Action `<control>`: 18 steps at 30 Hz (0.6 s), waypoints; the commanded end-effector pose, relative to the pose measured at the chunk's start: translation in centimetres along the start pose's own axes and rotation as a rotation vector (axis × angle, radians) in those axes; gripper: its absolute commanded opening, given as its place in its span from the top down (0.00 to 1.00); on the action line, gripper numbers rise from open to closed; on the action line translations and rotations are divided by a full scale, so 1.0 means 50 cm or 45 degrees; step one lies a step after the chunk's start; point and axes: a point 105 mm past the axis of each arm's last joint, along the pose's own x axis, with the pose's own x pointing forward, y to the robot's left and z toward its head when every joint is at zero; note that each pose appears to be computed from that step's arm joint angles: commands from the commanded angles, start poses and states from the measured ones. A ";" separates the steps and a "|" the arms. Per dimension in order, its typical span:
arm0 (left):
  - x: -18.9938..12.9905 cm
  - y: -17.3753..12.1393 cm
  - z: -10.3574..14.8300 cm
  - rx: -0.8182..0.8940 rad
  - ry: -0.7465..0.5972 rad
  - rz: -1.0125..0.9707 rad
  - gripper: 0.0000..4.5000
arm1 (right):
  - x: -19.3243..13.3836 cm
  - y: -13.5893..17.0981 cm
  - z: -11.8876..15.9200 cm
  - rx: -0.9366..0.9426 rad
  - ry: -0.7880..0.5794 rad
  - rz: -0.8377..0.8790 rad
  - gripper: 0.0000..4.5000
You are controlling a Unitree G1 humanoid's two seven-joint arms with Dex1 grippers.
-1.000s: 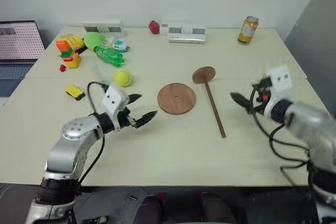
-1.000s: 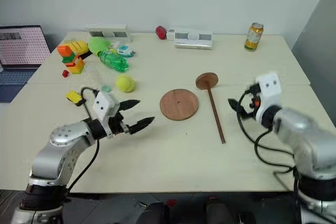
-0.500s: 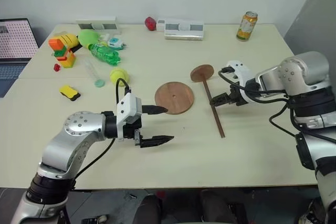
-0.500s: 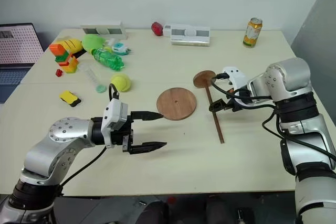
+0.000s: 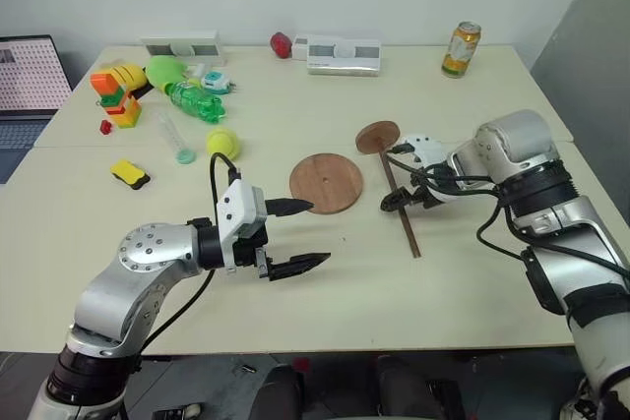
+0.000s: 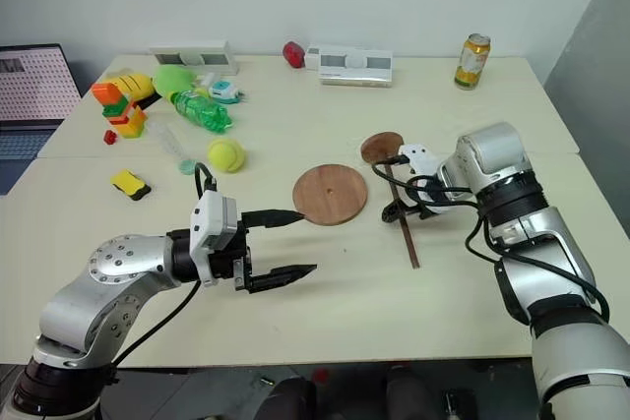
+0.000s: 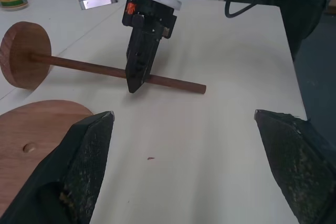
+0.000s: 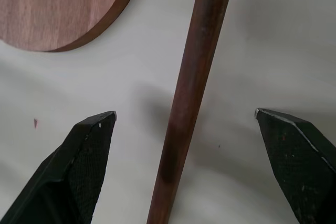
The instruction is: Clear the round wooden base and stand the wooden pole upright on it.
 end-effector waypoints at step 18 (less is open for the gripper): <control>0.003 -0.001 0.026 0.071 -0.020 -0.028 0.00 | 0.024 0.014 0.018 -0.084 -0.016 0.021 0.82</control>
